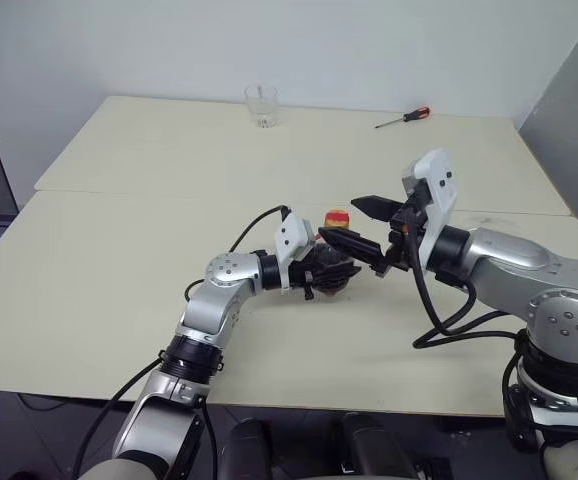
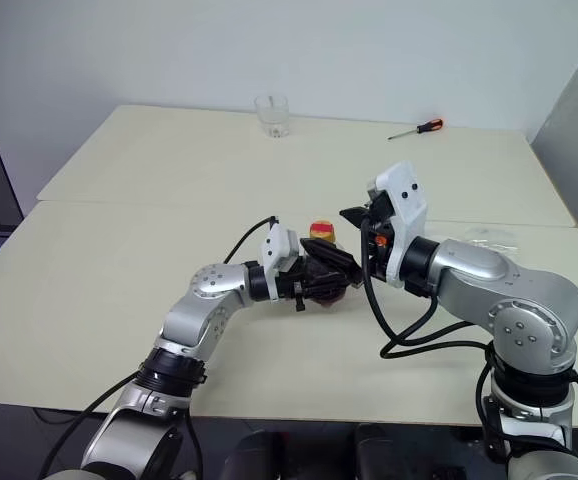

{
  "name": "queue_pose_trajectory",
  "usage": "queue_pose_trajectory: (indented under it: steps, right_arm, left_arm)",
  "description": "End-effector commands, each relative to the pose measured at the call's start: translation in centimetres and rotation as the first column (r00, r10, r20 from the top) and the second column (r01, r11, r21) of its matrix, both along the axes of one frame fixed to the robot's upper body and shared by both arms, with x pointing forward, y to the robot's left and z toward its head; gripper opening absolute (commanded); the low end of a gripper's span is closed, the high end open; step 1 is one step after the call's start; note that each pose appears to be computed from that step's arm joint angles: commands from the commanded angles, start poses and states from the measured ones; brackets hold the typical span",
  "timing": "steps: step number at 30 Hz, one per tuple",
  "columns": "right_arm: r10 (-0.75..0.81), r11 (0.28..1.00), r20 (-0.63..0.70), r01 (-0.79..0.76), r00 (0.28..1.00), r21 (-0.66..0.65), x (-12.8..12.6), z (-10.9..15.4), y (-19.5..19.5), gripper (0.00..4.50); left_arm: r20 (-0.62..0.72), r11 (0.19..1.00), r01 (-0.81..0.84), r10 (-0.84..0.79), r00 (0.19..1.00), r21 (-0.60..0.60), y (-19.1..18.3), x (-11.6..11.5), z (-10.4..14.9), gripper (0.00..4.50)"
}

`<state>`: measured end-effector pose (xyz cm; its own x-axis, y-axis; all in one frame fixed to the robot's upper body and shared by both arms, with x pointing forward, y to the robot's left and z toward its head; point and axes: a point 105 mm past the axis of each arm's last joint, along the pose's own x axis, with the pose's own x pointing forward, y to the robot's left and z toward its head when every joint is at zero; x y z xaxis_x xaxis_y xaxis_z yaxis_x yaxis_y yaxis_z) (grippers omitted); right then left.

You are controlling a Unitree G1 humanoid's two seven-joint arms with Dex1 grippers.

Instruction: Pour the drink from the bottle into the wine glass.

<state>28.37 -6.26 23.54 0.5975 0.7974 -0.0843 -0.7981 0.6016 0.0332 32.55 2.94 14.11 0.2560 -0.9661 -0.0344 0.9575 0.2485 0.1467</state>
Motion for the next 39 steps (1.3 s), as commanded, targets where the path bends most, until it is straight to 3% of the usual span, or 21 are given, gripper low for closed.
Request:
queue_pose_trajectory:
  steps: [1,6,16,23,27,31,34,39]
  right_arm:
    - [0.008,1.000,0.037,-0.008,0.999,0.010,-0.2,0.6,0.2,3.25]
    - [0.013,1.000,0.036,-0.013,0.999,0.008,-0.3,0.5,0.3,1.43]
    - [0.037,0.999,0.040,-0.038,0.999,0.022,-0.2,0.7,0.6,1.29]
    - [0.202,0.979,0.088,-0.201,0.975,-0.016,1.3,0.9,0.2,1.29]
    - [0.463,0.886,0.102,-0.463,0.881,-0.028,0.4,1.6,0.5,1.29]
    - [0.559,0.829,0.121,-0.546,0.820,-0.123,1.3,1.0,0.5,1.29]
    - [0.659,0.743,0.123,-0.617,0.742,-0.259,1.9,0.3,1.2,1.29]
    - [0.704,0.696,0.085,-0.661,0.705,-0.281,2.6,0.1,1.0,1.29]
  left_arm:
    - [0.075,1.000,0.025,-0.024,0.997,-0.017,-0.5,-0.4,1.5,1.82]
    - [0.081,1.000,0.013,-0.012,0.997,-0.014,-0.3,-0.2,1.6,1.82]
    - [0.083,1.000,0.013,-0.012,0.996,-0.012,-0.3,-0.4,1.7,1.61]
    - [0.083,1.000,0.010,-0.008,0.996,-0.015,-0.3,-0.7,1.9,1.55]
    - [0.073,1.000,-0.001,0.003,0.997,-0.030,-0.2,-0.9,2.2,1.48]
    - [0.071,0.999,-0.008,0.011,0.997,-0.036,-0.2,-1.0,2.3,1.40]
    - [0.066,0.999,-0.021,0.024,0.998,-0.039,0.0,-1.3,2.2,1.39]
    - [0.065,0.998,-0.039,0.042,0.997,-0.040,0.1,-1.3,2.2,1.37]
